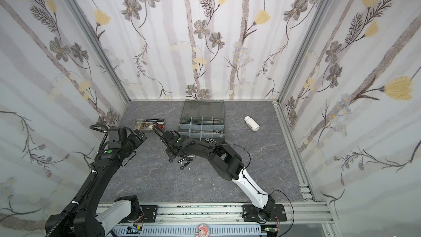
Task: Sort the screws and nuts into containers
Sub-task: Pick up the nut from the center of the table.
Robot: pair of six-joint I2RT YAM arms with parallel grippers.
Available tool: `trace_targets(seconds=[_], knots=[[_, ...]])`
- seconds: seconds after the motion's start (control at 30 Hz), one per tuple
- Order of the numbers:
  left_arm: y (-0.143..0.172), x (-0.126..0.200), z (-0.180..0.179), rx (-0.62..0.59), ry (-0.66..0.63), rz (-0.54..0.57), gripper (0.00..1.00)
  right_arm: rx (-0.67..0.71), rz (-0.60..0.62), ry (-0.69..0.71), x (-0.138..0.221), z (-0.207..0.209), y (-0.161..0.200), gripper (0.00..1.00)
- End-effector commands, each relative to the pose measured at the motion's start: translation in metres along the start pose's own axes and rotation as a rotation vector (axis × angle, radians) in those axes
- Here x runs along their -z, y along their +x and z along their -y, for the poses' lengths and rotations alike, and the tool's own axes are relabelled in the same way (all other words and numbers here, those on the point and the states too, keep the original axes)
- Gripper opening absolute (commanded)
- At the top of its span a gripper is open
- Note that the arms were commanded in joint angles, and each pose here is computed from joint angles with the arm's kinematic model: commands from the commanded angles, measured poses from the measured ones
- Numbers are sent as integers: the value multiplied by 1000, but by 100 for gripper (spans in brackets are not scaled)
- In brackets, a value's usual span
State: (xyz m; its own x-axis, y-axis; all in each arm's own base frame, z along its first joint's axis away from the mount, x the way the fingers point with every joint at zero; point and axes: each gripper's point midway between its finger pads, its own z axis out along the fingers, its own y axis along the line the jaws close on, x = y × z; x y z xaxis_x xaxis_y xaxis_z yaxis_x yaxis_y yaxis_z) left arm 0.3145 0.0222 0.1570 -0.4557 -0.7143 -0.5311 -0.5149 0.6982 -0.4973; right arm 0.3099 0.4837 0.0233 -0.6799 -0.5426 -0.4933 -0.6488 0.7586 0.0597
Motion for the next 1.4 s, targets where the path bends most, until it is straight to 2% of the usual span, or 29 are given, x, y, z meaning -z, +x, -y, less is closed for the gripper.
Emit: trace_targets(seconds=[0.0, 0.23, 0.73, 1.03, 1.37], knots=[[-7, 1, 4, 11, 14, 28, 100, -13, -41, -11, -6, -2, 11, 25], [-8, 2, 4, 10, 14, 33, 100, -14, -29, -7, 0, -1, 6, 16], [-7, 2, 7, -5, 31, 25, 100, -14, 56, -2, 48, 2, -24, 15], [6, -2, 22, -79, 109, -56, 100, -48, 103, 17, 73, 29, -45, 15], [12, -3, 33, -113, 171, -94, 100, -100, 107, 40, 73, 69, -55, 14]])
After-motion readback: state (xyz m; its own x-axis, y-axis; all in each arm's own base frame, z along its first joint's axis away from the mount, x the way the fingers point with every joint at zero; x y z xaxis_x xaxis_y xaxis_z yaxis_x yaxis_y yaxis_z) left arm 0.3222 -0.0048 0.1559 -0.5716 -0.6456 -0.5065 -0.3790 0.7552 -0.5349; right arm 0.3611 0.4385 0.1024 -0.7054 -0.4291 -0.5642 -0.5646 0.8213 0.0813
